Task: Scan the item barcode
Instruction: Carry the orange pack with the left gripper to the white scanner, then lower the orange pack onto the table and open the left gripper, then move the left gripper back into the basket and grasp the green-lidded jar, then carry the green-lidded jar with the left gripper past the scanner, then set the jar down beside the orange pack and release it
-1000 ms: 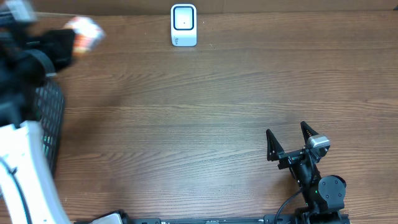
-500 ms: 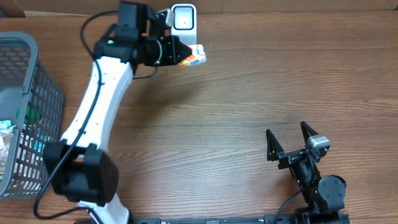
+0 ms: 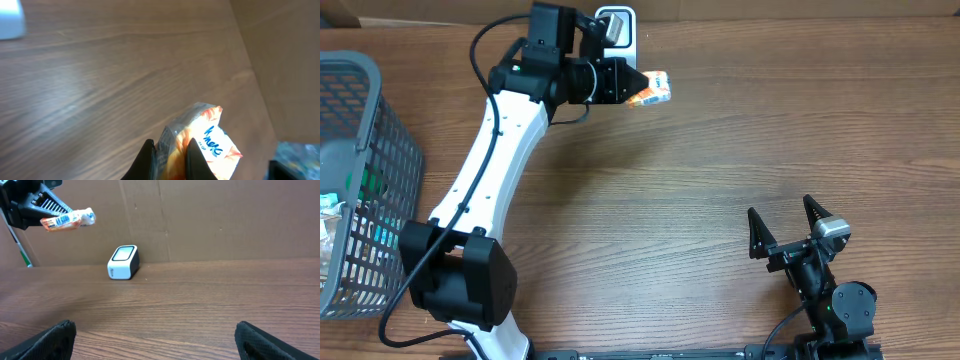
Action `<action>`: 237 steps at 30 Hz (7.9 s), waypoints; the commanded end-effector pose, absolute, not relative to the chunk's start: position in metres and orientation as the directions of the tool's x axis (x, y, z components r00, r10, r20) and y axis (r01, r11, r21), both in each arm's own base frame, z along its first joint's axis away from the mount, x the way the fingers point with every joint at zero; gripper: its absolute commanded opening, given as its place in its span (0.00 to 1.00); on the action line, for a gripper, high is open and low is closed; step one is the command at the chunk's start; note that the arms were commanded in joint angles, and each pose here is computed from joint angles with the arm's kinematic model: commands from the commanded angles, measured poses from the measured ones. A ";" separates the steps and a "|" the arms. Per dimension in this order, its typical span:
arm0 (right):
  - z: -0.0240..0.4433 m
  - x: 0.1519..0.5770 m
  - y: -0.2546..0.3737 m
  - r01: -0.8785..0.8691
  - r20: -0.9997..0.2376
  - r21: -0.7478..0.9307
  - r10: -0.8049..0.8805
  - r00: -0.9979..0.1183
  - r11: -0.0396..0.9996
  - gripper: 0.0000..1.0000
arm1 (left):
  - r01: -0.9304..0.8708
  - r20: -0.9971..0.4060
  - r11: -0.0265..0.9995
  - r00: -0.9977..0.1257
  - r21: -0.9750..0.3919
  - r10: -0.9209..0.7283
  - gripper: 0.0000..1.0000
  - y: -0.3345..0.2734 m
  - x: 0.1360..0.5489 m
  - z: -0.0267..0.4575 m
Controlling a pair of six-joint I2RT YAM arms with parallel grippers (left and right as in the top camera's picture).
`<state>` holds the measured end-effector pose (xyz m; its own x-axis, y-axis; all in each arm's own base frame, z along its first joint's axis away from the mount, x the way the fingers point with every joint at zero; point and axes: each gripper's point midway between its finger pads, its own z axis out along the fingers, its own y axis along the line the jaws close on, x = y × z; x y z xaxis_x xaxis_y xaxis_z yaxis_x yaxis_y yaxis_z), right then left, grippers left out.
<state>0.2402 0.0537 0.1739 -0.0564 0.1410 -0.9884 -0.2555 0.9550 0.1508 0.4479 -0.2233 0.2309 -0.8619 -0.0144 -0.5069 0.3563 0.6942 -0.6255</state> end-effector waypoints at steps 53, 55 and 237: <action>0.172 0.240 0.054 -0.259 -0.988 0.152 0.143 -0.052 0.954 1.00 | -0.103 -0.518 0.834 -0.740 -0.542 -0.429 0.81 -0.083 0.435 0.332; 0.172 0.240 0.054 -0.259 -0.988 0.152 0.143 -0.052 0.954 1.00 | -0.223 -0.537 0.832 -0.673 -0.508 -0.508 0.82 -0.029 0.422 0.342; 0.172 0.240 0.054 -0.259 -0.988 0.152 0.143 -0.052 0.954 1.00 | 0.669 0.003 0.698 -0.721 -0.255 0.693 0.67 -0.246 0.409 0.060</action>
